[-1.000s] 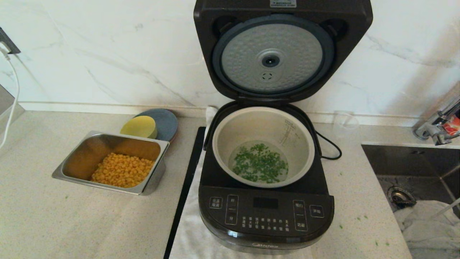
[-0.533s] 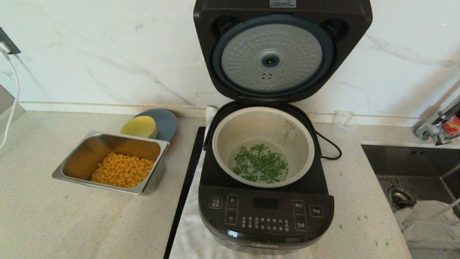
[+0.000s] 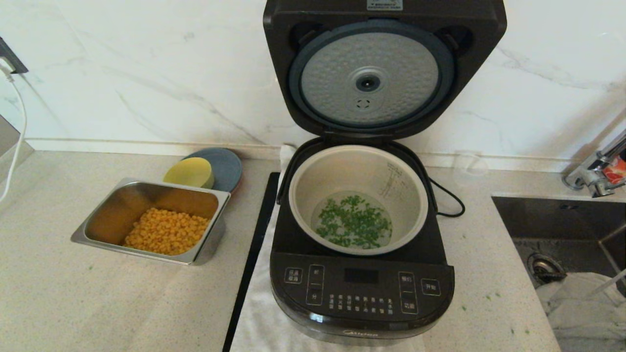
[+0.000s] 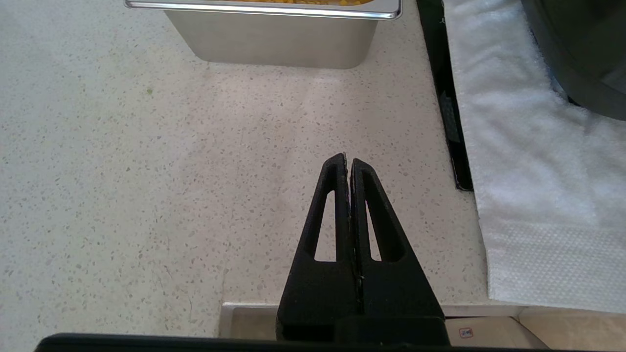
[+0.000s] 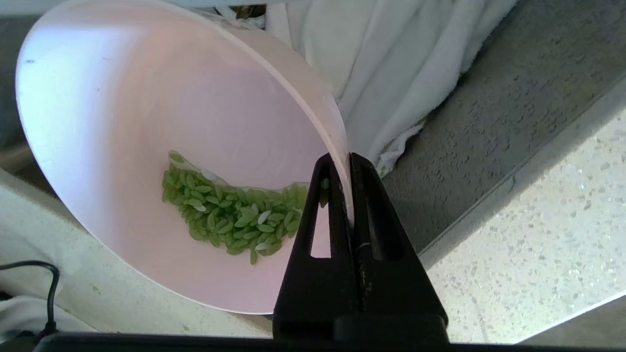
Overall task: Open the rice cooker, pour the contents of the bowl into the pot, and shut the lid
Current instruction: Fill a bowl with water from the tap
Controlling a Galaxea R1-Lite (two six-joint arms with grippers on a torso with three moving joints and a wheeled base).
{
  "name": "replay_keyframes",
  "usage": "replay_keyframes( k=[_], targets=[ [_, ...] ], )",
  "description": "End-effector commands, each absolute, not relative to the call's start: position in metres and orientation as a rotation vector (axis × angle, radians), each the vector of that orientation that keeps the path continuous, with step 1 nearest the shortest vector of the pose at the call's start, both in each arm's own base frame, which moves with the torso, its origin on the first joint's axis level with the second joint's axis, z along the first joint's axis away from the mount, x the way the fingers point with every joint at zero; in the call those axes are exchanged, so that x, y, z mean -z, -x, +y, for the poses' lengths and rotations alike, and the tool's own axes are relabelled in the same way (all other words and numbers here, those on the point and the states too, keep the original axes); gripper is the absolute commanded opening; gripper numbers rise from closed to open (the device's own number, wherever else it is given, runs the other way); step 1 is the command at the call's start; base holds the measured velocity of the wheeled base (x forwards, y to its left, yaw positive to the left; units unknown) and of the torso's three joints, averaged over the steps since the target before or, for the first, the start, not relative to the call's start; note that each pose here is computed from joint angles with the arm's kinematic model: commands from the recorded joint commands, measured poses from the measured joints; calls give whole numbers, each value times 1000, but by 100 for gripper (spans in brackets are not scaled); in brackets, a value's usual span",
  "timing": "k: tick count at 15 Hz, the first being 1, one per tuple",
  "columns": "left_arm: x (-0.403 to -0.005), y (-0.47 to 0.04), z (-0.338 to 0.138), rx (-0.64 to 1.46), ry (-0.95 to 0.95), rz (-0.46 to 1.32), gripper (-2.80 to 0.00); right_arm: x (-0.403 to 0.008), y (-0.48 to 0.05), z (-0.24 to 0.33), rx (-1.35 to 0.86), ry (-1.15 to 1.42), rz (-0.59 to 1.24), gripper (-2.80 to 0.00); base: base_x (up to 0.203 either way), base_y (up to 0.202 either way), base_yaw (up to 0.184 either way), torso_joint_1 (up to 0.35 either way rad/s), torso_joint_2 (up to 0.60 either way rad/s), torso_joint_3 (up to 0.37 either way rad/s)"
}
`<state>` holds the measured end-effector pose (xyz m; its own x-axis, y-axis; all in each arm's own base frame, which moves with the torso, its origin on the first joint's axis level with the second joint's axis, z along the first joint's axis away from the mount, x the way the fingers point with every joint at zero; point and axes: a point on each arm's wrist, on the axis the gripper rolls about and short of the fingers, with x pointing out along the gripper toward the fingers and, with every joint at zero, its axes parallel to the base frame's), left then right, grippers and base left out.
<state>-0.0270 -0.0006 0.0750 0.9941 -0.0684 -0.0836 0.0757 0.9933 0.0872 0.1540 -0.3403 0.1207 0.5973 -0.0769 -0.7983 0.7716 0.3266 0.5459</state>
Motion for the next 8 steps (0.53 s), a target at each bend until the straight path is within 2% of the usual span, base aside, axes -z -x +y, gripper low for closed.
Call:
replay_keyframes(
  k=[1,8],
  targets=[
    [-75,27,-1,71,-91,80,-280,-110,-160,-348,626,-1125,768,-280,0,0,0,0,0,0],
    [-75,27,-1,73,-91,80,-280,-96,-173,-363,626,-1152,772,-280,0,0,0,0,0,0]
  ],
)
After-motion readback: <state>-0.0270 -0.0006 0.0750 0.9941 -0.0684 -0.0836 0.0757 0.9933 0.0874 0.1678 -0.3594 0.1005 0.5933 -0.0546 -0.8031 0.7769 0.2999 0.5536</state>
